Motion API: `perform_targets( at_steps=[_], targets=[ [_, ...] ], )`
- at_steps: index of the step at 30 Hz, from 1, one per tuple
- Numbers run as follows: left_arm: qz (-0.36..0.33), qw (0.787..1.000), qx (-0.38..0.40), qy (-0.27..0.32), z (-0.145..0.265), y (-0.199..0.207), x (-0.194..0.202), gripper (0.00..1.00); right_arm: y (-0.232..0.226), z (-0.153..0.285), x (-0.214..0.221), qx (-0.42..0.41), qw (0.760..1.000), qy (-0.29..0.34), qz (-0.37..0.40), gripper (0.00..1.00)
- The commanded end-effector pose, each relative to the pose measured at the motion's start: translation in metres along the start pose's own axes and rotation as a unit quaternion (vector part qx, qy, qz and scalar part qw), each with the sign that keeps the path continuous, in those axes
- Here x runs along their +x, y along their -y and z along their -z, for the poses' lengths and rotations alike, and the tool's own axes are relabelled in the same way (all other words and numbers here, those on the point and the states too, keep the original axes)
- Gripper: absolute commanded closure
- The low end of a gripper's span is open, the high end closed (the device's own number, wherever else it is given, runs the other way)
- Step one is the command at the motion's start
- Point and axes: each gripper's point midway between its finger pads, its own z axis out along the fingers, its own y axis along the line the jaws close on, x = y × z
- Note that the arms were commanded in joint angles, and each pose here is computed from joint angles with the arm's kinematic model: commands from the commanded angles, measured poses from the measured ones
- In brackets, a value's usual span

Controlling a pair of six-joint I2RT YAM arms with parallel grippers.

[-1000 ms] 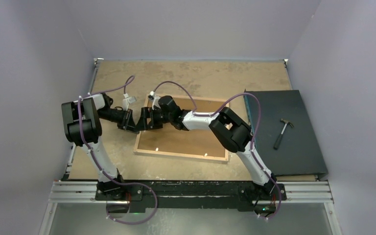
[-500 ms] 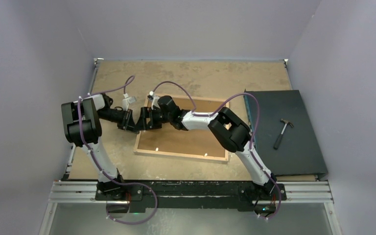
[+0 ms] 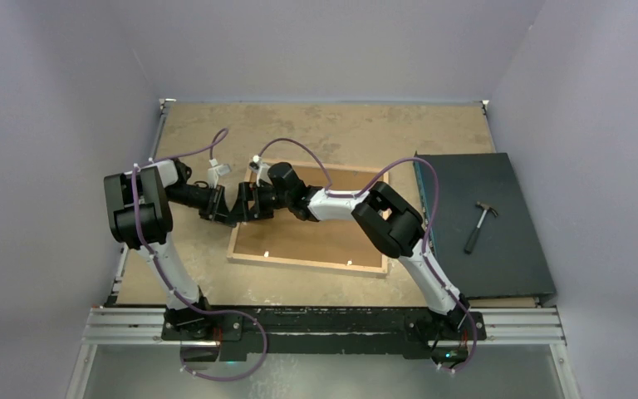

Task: Put the photo into the frame
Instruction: Install the photo frame at the center of the board.

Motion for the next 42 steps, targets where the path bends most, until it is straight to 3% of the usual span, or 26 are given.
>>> perform_targets(
  at_steps=[1, 28, 36, 39, 42],
  targets=[
    [-0.045, 0.999, -0.02, 0.002, -0.005, -0.013, -0.002, 1.0, -0.008, -0.006, 0.009, -0.021, 1.0, -0.023, -0.001, 0.1],
    [-0.048, 0.999, -0.019, 0.006, -0.002, -0.011, -0.006, 1.0, -0.018, -0.006, 0.009, -0.042, 0.998, -0.041, 0.011, 0.11],
    [-0.045, 0.998, -0.03, 0.02, 0.013, -0.009, -0.019, 1.0, -0.064, 0.025, -0.062, 0.001, 0.99, 0.05, 0.131, 0.01],
    [-0.05, 0.998, -0.038, 0.028, 0.025, -0.007, -0.028, 0.92, -0.067, 0.047, -0.077, 0.051, 0.979, 0.068, 0.185, 0.01],
    [-0.06, 0.996, -0.055, 0.038, 0.04, -0.004, -0.037, 0.77, -0.047, 0.076, -0.069, 0.128, 0.962, 0.062, 0.233, 0.08]
  ],
)
